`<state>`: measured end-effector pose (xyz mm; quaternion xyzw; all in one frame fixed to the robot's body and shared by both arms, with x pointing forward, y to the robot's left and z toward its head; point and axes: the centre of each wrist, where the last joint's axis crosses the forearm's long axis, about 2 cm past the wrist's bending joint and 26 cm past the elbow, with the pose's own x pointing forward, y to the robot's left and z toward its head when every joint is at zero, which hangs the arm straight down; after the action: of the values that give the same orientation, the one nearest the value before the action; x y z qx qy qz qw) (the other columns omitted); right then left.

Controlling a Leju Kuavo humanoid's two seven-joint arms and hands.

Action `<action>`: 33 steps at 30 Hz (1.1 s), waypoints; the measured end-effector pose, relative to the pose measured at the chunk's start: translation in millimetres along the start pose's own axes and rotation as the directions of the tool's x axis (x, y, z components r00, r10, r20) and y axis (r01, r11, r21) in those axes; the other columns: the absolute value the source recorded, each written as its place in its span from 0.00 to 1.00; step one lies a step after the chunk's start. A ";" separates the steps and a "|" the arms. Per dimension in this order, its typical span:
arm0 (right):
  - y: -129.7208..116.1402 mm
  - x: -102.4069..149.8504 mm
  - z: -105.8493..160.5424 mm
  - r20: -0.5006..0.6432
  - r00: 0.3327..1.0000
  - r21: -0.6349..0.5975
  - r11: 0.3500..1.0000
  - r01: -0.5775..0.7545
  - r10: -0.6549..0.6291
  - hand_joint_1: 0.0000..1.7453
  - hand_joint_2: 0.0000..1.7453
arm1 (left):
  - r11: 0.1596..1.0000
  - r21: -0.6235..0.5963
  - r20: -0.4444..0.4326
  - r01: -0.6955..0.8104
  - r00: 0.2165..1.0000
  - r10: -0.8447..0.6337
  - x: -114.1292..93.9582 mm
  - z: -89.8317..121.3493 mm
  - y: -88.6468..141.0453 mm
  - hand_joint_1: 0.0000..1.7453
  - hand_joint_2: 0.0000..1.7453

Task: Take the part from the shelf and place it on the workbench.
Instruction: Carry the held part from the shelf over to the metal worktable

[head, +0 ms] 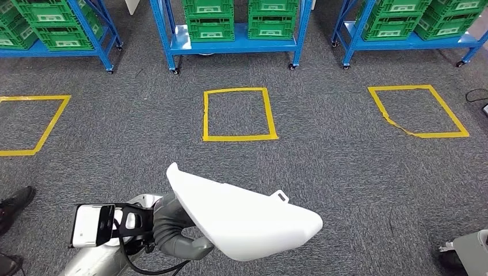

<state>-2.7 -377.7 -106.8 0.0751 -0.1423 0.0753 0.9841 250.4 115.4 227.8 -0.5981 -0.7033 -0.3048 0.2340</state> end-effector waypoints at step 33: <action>-3.8 -2.8 2.7 0.057 0.998 0.015 1.000 0.009 -0.009 0.00 0.00 | 1.000 -0.002 -0.003 -0.013 1.000 0.013 -1.4 -3.5 -3.3 0.99 1.00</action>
<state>-5.5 -382.2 -105.6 0.0851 -0.1695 0.0698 0.9794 247.2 111.6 228.8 -0.6024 -0.6989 -0.3049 0.2361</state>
